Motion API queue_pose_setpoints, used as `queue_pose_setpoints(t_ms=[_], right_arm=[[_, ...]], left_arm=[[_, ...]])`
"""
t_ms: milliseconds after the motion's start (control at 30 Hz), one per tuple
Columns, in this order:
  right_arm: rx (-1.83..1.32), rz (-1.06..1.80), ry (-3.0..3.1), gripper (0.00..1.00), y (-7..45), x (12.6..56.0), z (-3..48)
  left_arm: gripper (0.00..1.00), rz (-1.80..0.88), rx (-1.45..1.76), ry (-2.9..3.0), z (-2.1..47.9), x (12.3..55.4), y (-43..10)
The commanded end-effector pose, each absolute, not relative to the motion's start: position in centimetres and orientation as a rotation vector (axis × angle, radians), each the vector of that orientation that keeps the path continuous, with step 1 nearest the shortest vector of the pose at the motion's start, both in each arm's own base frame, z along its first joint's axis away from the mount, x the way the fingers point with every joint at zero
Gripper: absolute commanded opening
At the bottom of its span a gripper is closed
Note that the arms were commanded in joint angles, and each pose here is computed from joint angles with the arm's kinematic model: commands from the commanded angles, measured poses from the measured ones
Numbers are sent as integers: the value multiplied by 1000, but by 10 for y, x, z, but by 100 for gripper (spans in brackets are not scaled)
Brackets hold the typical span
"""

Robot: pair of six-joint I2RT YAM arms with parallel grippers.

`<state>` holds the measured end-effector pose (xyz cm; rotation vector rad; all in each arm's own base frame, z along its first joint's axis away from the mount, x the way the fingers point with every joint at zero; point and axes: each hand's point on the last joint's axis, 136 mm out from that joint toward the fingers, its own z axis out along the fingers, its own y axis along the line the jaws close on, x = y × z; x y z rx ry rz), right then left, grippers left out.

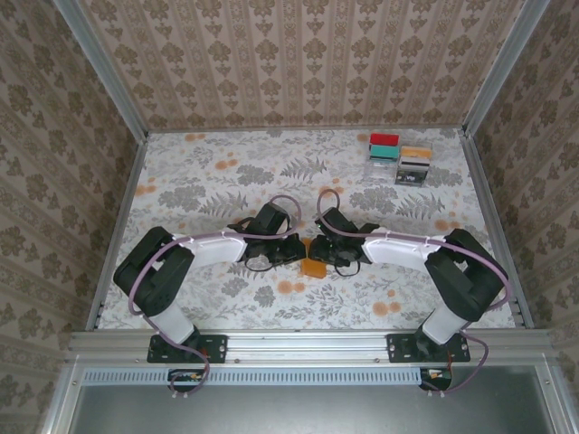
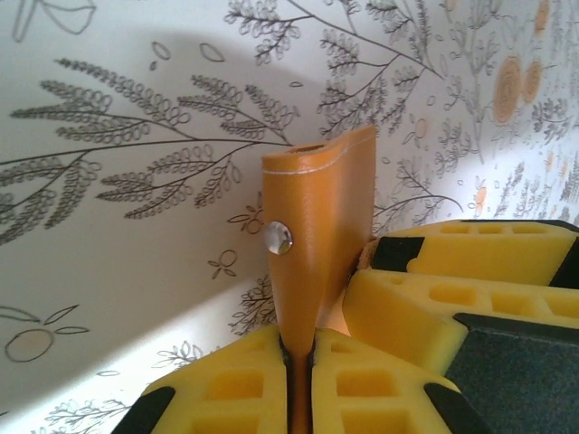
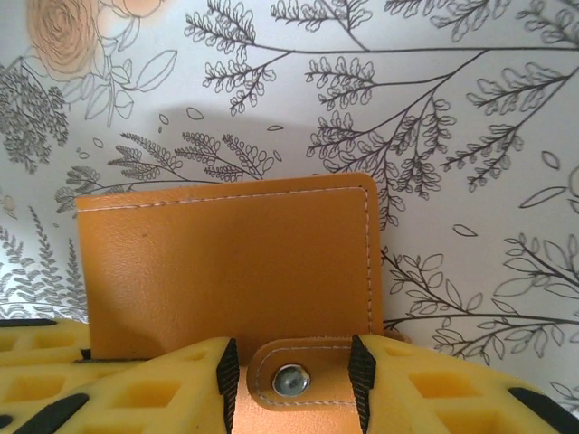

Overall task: Put the credit cards into the card holder
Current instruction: Open the button on the card holder.

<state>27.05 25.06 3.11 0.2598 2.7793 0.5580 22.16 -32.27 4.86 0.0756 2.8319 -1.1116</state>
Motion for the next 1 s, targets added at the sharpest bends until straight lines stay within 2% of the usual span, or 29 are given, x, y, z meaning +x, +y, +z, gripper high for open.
queue_pose_setpoints(t_ms=[0, 267, 433, 600, 800, 967], right_arm=[[228, 285, 2901, 39, 225, 245, -4], [227, -41, 2901, 18, 184, 234, -5], [263, -32, 2855, 12, 175, 238, 7], [281, 21, 2852, 12, 174, 238, 12], [280, -8, 2844, 22, 171, 240, 13], [264, -62, 2871, 23, 167, 236, 9]], left_arm=[[10, -1192, 152, 2755, 69, 222, -333], [7, -1106, 130, 2767, 67, 224, -320], [6, -1081, 129, 2776, 64, 222, -312], [6, -1087, 115, 2784, 59, 220, -309], [7, -1092, 108, 2795, 55, 216, -309], [8, -1089, 108, 2807, 52, 214, -309]])
